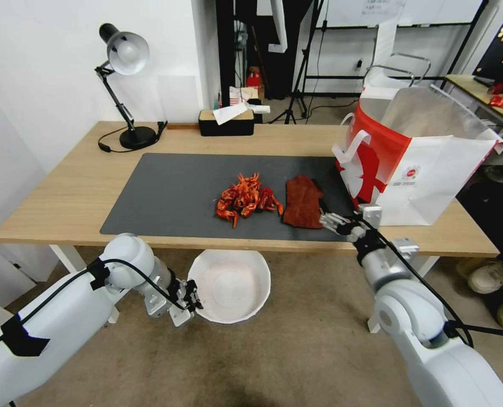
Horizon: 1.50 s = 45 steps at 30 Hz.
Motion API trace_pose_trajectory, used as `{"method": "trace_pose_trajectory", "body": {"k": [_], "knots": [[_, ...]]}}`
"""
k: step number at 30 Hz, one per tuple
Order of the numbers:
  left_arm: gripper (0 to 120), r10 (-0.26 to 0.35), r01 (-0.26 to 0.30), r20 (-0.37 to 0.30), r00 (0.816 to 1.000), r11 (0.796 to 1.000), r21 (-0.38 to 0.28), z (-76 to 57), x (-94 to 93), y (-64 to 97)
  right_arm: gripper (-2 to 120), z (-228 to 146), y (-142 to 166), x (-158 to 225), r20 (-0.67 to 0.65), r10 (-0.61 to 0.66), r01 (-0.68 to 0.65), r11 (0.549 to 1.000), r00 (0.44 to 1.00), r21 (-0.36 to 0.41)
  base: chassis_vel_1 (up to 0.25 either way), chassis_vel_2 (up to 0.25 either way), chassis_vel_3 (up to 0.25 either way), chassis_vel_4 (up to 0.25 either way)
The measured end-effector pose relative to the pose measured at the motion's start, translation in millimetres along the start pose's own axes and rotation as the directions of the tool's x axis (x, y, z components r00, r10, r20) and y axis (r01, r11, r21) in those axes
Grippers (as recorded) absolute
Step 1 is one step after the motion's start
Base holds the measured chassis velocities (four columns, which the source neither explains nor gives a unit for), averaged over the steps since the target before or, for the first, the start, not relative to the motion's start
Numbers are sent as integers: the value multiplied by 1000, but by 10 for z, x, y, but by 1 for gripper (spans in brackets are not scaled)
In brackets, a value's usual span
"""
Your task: Sweep shrimp from table into container with towel, then put container into takeout bag.
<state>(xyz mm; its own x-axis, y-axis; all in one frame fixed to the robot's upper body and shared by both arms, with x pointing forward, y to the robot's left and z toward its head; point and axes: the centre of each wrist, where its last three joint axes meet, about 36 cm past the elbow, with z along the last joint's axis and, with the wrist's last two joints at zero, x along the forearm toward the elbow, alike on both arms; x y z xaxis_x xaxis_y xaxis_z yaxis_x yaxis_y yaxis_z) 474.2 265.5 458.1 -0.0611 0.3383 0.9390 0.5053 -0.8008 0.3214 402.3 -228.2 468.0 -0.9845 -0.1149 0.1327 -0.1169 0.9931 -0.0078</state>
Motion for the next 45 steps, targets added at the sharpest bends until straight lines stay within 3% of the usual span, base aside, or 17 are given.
{"method": "trace_pose_trajectory", "body": {"k": [10,21,33,37,45], "knots": [[0,28,-28,5,1000,1000,7,43,-54,-27,100,-15,318,-577,-149,109,-94,990,983,102,0,0,0,0],[0,33,-33,-1,999,999,7,76,-19,-33,100,-30,573,-830,-224,98,-79,992,970,96,0,0,0,0],[0,35,-35,0,999,999,9,86,-21,-37,100,-47,598,-946,-265,129,-108,990,956,91,0,0,0,0],[0,33,-33,-1,999,999,8,89,-12,-31,93,-30,614,-957,-274,124,-105,991,954,82,0,0,0,0],[0,35,-35,1,999,999,14,110,14,-56,64,-25,624,-974,-293,121,-107,992,948,63,0,0,0,0]]}}
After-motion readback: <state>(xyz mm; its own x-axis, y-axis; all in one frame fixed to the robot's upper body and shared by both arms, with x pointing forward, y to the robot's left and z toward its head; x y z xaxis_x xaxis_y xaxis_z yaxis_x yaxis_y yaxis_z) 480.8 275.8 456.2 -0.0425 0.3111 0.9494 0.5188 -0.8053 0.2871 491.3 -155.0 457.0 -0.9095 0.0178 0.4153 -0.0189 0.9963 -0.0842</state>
